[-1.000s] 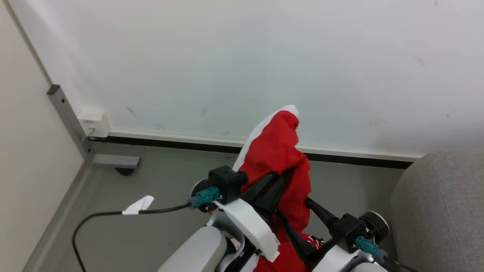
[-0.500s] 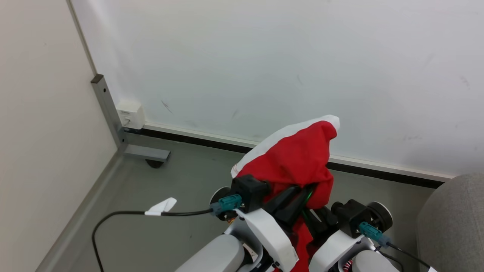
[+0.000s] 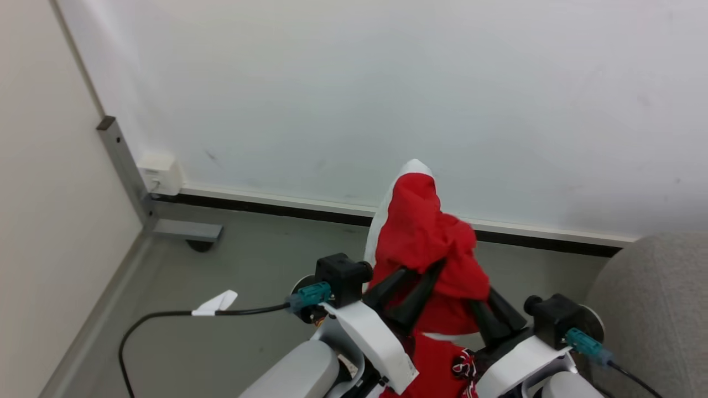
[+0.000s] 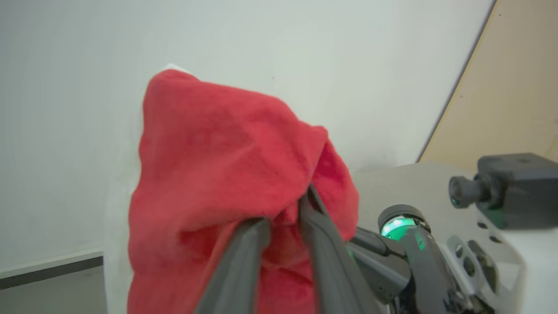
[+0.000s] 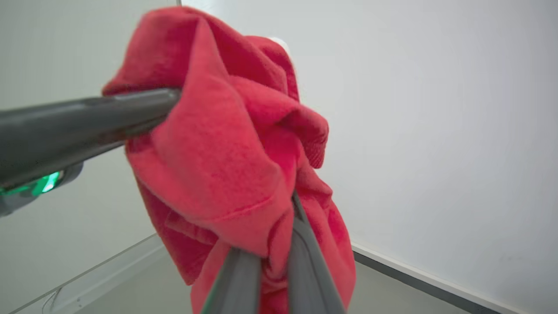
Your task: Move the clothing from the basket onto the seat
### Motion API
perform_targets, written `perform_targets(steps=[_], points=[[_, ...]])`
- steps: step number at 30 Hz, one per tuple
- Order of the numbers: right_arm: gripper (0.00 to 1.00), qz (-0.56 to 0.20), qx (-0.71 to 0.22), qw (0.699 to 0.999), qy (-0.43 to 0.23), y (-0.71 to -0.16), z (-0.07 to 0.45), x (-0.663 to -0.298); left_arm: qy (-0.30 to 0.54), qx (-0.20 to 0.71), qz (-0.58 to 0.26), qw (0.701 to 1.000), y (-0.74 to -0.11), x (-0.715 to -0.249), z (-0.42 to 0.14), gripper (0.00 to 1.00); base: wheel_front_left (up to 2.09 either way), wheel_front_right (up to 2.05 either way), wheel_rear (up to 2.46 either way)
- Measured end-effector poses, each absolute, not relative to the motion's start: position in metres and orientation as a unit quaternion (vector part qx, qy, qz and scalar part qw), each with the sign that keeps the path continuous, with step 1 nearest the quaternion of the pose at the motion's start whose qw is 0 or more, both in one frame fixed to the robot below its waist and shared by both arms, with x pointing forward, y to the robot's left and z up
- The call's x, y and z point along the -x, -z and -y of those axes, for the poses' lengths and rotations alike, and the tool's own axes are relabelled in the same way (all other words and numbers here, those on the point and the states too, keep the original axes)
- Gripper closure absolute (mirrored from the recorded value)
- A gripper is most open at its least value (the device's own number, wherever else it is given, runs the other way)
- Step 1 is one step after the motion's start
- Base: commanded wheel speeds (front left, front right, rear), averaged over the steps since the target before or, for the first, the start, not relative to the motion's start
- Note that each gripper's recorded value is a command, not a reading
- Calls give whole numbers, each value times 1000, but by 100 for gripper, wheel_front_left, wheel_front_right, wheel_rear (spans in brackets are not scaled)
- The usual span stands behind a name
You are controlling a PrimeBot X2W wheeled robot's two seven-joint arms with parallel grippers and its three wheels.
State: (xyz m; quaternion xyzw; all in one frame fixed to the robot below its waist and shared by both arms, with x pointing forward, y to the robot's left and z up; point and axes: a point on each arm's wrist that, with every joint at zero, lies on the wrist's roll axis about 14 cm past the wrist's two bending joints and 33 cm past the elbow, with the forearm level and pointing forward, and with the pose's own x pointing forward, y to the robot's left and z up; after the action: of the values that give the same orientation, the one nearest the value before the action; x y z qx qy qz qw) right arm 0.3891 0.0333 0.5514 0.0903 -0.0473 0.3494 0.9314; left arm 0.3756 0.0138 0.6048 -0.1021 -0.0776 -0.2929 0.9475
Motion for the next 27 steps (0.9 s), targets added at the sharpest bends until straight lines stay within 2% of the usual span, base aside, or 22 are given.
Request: perform_targets(steps=[1, 7, 12, 20, 27], points=[[100, 50, -90, 934, -341, -552, -27, -391, 298, 102, 78, 946, -605, -375, -10, 0, 0, 0, 0], [100, 72, -79, 956, -272, -559, 27, -403, 341, 106, 86, 930, -608, -374, 18, 0, 0, 0, 0], [100, 87, -74, 977, -178, -562, 102, -403, 405, 102, 99, 903, -606, -367, 61, 0, 0, 0, 0], [100, 96, -56, 992, -51, -560, 202, -375, 480, 97, 84, 868, -589, -356, 118, 0, 0, 0, 0], [100, 107, -68, 990, 59, -559, 271, -334, 548, 84, 71, 829, -575, -337, 163, 0, 0, 0, 0]])
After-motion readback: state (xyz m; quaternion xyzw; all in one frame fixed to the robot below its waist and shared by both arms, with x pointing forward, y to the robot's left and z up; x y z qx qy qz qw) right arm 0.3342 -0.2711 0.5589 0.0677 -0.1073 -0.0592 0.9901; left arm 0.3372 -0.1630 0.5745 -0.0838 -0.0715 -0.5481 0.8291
